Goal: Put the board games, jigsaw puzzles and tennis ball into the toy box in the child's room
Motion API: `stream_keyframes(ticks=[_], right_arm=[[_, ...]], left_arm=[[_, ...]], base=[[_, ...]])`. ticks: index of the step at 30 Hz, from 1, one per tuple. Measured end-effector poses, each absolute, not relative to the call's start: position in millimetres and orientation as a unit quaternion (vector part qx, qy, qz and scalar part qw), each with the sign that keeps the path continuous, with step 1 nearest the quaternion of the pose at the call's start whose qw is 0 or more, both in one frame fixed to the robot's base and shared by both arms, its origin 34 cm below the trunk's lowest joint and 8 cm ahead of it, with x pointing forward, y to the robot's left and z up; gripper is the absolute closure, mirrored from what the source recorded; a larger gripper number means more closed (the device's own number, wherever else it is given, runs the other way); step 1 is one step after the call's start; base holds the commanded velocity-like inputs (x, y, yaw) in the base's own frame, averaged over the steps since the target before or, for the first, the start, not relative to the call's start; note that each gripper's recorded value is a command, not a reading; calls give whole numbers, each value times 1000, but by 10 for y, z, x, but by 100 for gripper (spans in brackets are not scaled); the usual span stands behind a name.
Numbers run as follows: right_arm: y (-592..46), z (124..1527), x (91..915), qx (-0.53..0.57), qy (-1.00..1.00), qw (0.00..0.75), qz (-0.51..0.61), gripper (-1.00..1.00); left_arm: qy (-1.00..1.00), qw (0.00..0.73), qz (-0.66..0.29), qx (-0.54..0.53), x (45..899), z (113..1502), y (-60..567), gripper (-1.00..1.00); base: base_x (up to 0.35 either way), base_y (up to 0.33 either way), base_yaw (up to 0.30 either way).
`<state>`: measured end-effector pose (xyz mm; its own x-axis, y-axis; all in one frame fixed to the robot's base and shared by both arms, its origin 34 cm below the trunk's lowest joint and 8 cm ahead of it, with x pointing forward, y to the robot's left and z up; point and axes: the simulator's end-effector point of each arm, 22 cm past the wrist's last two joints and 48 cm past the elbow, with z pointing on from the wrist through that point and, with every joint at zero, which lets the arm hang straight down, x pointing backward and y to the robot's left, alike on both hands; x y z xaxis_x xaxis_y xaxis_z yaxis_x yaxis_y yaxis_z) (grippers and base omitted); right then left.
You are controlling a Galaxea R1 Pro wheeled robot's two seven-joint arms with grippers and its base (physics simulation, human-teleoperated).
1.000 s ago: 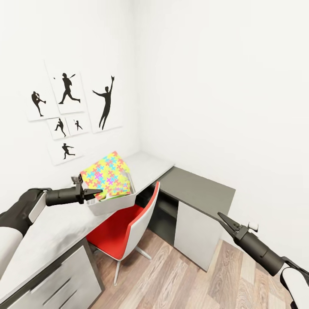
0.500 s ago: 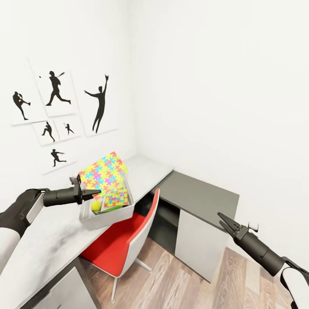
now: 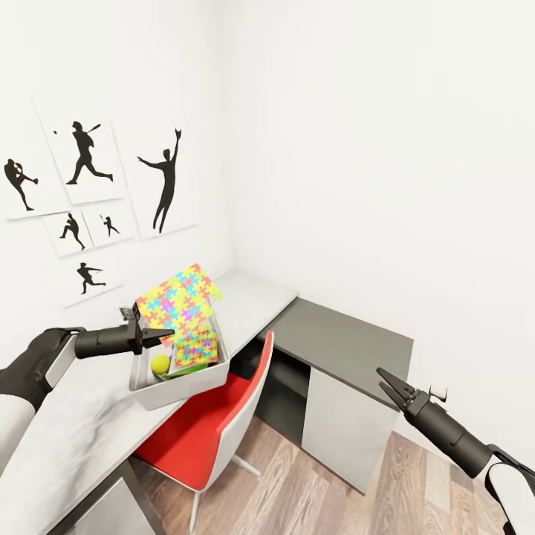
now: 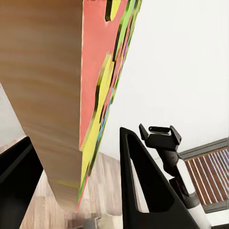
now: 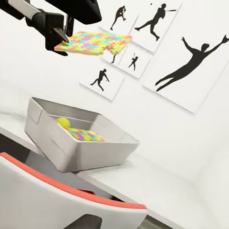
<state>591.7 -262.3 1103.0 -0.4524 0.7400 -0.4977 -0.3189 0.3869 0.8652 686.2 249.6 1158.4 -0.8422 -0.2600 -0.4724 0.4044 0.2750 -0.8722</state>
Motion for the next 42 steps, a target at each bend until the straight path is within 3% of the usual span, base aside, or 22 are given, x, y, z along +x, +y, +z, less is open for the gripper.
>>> stream_keyframes(ticks=[16,32,42], right_arm=[[-2627,11032,5919,158,667,500,530,-100],[-2632,11028,5922,158,667,500,529,-100],[-2625,11028,5922,158,667,500,530,-100]], left_arm=[[750,276,-600,46,6866,11563,2495,100],[758,254,-601,-17,6904,11244,2681,100],[812,250,-516,-106,7154,10669,2934,100]], base=[[295,-19,0],[15,-1,0],[0,0,0]])
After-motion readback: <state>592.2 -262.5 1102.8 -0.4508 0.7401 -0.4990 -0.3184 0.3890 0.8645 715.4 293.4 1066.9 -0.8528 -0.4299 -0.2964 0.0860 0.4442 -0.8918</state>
